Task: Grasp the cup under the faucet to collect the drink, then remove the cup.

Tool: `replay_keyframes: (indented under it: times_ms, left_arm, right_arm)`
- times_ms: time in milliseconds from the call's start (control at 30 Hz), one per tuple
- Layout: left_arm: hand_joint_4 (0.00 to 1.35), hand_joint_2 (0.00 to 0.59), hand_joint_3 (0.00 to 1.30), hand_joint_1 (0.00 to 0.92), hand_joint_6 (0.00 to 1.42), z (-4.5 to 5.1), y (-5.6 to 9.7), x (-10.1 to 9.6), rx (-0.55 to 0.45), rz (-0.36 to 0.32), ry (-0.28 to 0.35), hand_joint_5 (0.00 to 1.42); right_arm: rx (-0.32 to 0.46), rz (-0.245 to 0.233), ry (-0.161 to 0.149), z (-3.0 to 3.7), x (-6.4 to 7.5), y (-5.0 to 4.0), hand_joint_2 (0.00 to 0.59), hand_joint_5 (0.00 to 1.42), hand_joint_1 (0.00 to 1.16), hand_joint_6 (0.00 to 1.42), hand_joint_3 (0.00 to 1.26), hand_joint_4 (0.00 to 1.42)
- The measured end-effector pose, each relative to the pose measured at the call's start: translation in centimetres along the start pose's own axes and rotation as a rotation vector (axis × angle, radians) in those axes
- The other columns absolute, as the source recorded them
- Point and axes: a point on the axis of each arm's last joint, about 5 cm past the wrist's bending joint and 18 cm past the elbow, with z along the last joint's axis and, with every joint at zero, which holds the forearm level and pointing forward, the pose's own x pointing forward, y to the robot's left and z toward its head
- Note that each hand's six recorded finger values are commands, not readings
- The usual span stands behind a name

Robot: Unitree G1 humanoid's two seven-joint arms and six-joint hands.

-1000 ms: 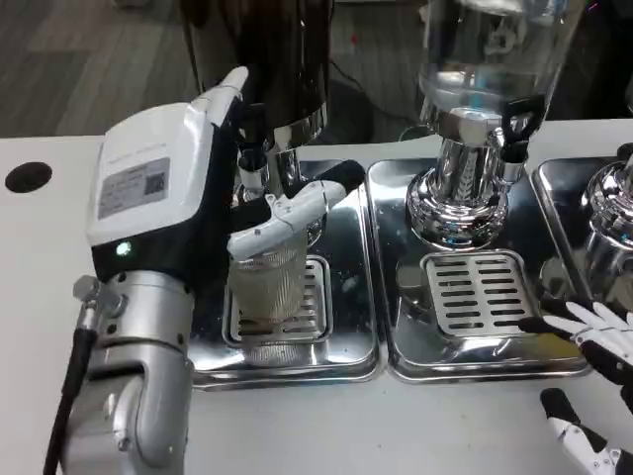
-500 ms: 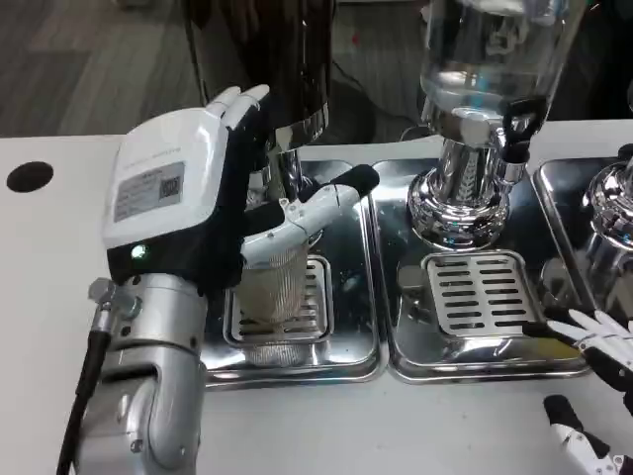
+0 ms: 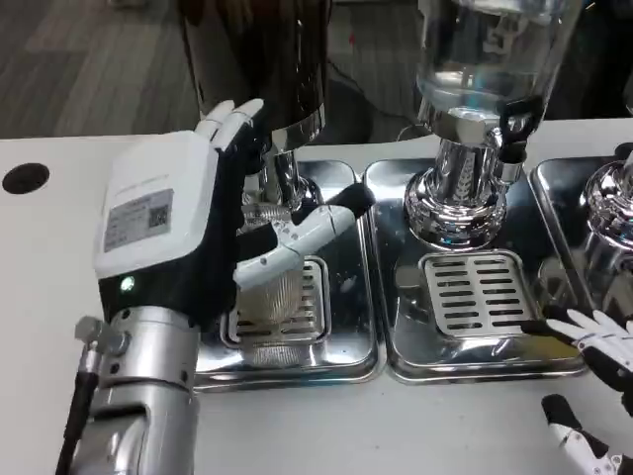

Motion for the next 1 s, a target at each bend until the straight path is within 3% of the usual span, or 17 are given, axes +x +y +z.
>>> replay_keyframes:
  times_ms: [1000]
  left_arm:
    - [0.14,0.062,0.23,0.000,0.91,-0.34,-0.21,-0.65,-0.026,0.005,-0.008,0.78]
  right_arm:
    - [0.007,0.002,-0.007,0.32,-0.05,0.16,0.454,0.06,0.52,0.00,0.23,0.12]
